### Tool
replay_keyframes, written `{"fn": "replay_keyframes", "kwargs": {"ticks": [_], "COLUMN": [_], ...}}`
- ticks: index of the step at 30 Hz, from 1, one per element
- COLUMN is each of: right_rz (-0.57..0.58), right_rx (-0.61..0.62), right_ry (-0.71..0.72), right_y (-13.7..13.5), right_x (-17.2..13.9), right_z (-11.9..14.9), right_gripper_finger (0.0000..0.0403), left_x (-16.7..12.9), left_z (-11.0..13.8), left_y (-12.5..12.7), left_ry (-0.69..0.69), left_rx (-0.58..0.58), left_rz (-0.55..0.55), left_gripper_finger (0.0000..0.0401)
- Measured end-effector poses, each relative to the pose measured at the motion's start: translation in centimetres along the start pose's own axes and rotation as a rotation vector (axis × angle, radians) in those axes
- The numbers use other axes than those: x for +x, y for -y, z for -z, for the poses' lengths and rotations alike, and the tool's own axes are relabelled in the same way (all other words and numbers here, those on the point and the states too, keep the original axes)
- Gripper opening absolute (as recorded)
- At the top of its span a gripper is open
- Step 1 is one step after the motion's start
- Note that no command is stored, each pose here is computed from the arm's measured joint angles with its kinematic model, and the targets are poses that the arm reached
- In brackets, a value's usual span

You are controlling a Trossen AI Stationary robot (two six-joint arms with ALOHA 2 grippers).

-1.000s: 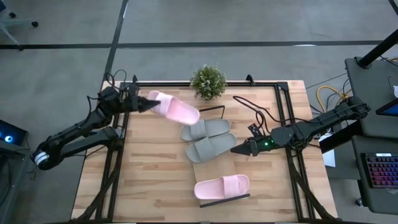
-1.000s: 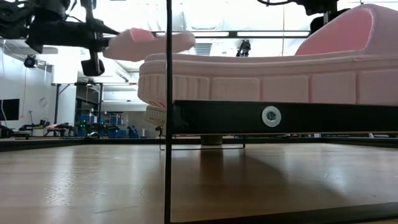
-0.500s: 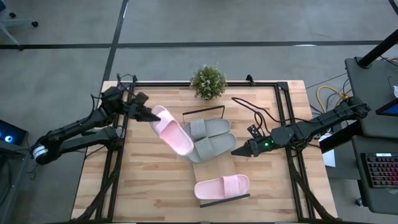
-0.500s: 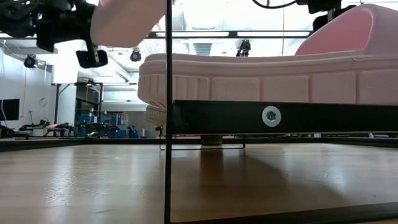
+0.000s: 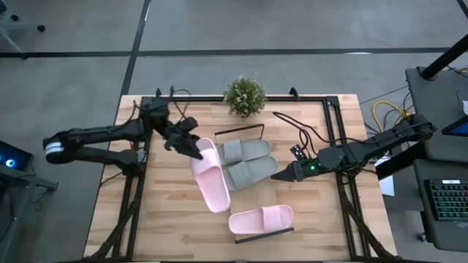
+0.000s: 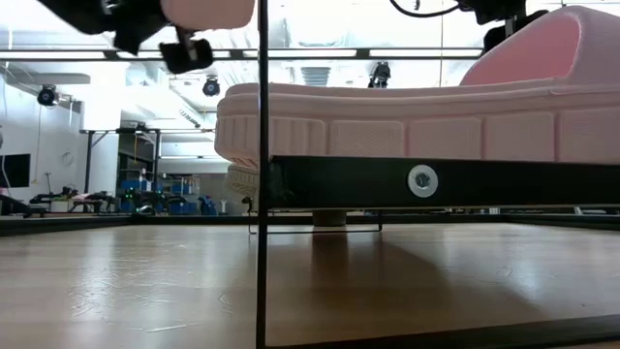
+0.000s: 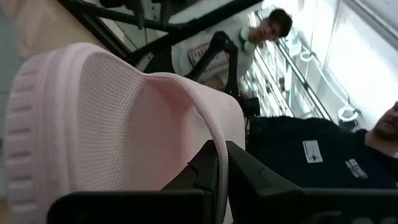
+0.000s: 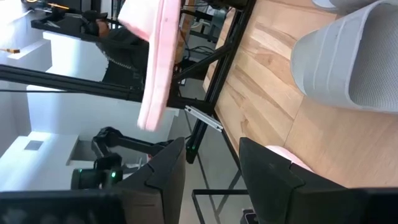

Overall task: Pick and place slides into the shelf
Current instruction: Put the pink slide on the shelf

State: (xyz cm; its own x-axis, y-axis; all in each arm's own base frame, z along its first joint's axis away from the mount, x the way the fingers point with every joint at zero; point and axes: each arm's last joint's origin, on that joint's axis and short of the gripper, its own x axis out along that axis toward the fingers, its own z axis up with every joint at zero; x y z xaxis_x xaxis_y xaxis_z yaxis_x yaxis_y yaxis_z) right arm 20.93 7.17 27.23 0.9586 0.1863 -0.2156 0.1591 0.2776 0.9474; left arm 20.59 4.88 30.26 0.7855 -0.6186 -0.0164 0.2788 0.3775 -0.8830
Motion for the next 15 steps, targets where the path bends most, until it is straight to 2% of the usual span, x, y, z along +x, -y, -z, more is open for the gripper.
{"fn": "replay_keyframes", "kwargs": {"ticks": [15], "right_rz": [0.002], "right_rx": [-0.009], "right_ry": [0.012], "right_y": [0.2], "right_x": [0.6], "right_z": [-0.1], "right_gripper_finger": [0.0183], "left_x": [8.5], "left_z": [-2.6], "left_y": [-1.7], "left_ry": [-0.198], "left_rx": [0.008], "left_rz": [0.058], "left_gripper_finger": [0.0]}}
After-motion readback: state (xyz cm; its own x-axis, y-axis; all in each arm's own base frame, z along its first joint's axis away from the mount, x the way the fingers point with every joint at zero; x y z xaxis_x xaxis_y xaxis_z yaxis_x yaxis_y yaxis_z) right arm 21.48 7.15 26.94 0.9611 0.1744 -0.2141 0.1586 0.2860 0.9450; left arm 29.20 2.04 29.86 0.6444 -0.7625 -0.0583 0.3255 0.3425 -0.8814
